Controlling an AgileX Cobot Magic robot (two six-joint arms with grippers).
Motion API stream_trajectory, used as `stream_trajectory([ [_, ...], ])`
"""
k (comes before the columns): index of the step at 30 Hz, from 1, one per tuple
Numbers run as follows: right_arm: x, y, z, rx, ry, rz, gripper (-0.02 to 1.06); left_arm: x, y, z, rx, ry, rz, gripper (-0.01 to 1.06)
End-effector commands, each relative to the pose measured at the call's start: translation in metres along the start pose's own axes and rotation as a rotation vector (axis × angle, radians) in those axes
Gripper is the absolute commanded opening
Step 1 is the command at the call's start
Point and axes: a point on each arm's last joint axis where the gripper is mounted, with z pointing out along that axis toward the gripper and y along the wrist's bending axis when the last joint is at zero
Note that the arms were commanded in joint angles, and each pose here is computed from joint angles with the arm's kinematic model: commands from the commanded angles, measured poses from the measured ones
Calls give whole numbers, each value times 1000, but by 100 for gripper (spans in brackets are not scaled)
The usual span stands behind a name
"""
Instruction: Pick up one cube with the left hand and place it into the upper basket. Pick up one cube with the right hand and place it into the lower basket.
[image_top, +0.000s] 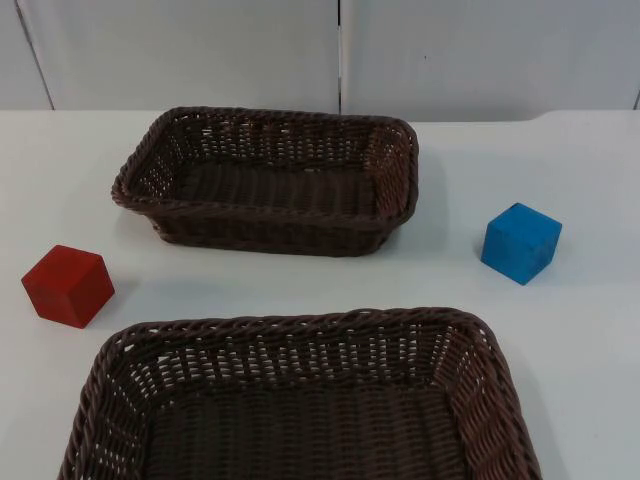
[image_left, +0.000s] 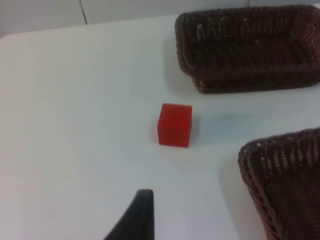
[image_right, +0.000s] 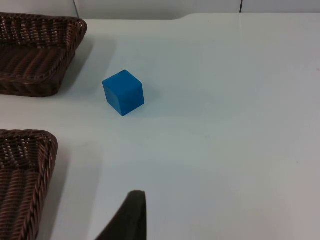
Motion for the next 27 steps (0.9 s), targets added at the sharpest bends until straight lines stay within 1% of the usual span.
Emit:
stream_trajectory([
  [1,0,0,0,0,-8,7,105,-9,0,-3,4,-21,-13,105],
  [4,0,0,0,0,-8,7,105,-22,1,-3,5,-6,-15,105],
  [5,0,0,0,0,-8,7,105,-22,1,-3,5,-6,-15,105],
  [9,0,0,0,0,-8,7,105,-34,2,2,8,33,-20,105],
  [10,0,0,0,0,-8,7,105,-34,2,2,8,33,-20,105],
  [15,0,0,0,0,-8,7,105,-42,5,17,17,106,-32,105],
  [27,0,0,0,0,-8,7,105,-56,10,47,19,182,-42,105],
])
